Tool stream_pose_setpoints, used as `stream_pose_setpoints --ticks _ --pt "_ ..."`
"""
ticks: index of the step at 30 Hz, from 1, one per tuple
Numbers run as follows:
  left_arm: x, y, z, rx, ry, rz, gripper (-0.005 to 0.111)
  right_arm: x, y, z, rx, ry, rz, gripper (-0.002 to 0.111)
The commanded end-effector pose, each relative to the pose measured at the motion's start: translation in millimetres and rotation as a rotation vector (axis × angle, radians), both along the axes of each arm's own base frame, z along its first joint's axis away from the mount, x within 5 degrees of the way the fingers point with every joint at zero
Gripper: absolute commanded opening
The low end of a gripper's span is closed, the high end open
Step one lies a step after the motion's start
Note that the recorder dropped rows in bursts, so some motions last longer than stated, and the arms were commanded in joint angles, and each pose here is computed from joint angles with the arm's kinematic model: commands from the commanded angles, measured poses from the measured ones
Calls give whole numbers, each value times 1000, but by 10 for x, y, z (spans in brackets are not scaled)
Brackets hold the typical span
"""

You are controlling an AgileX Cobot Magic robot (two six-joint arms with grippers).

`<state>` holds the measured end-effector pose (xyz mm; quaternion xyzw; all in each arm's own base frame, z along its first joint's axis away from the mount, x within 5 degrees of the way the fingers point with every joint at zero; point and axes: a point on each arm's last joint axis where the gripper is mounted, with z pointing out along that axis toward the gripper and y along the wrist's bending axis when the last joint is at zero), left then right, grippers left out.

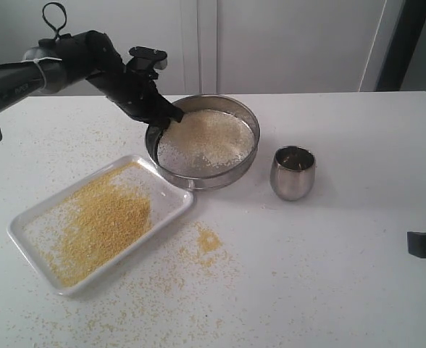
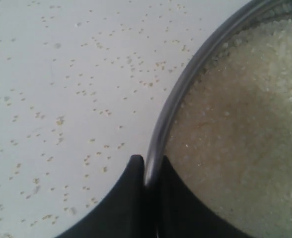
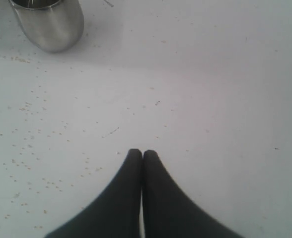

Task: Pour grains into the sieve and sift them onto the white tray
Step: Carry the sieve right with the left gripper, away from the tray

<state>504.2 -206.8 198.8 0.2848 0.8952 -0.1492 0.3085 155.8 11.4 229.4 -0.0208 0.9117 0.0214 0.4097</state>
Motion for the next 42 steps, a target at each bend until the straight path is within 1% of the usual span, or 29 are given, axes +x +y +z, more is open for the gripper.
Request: stream_pose_setpoints --ticks 1,6,14,20,24,27,30,32,35,36,39,40,42 --pt "-44 -122 150 -71 -19 -12 0 -3 -5 -4 1 -2 -4 0" --pt "-30 -135 168 -98 -33 0 0 -3 -5 -4 1 -2 -4 0" --pt "-34 -135 165 -95 -30 -5 0 -3 -4 -4 3 -2 -5 0" --pt "-47 -138 88 -88 10 -8 0 -3 -4 -4 3 -2 -5 0" --pt "-52 -137 99 -97 21 5 0 -3 -4 -4 3 -2 -5 0" --pt "-58 -121 194 -124 21 40 0 -3 -5 -4 1 -3 -4 0" --pt "-96 -59 320 -115 33 37 0 -3 -5 -4 3 -2 -5 0" --pt "-123 25 397 -75 42 29 0 -3 -5 -4 20 -1 -21 0" --pt "-142 229 422 17 82 26 0 -3 -5 -4 16 -1 -17 0" --pt "-170 277 460 33 93 5 0 -3 -5 -4 16 -1 -17 0" --pt "-298 308 633 57 74 -75 0 -3 -5 -4 16 -1 -17 0" --pt "-352 307 711 52 70 -81 0 -3 -5 -4 16 -1 -17 0" --pt "-448 301 832 8 77 -85 0 -3 -5 -4 16 -1 -17 0"
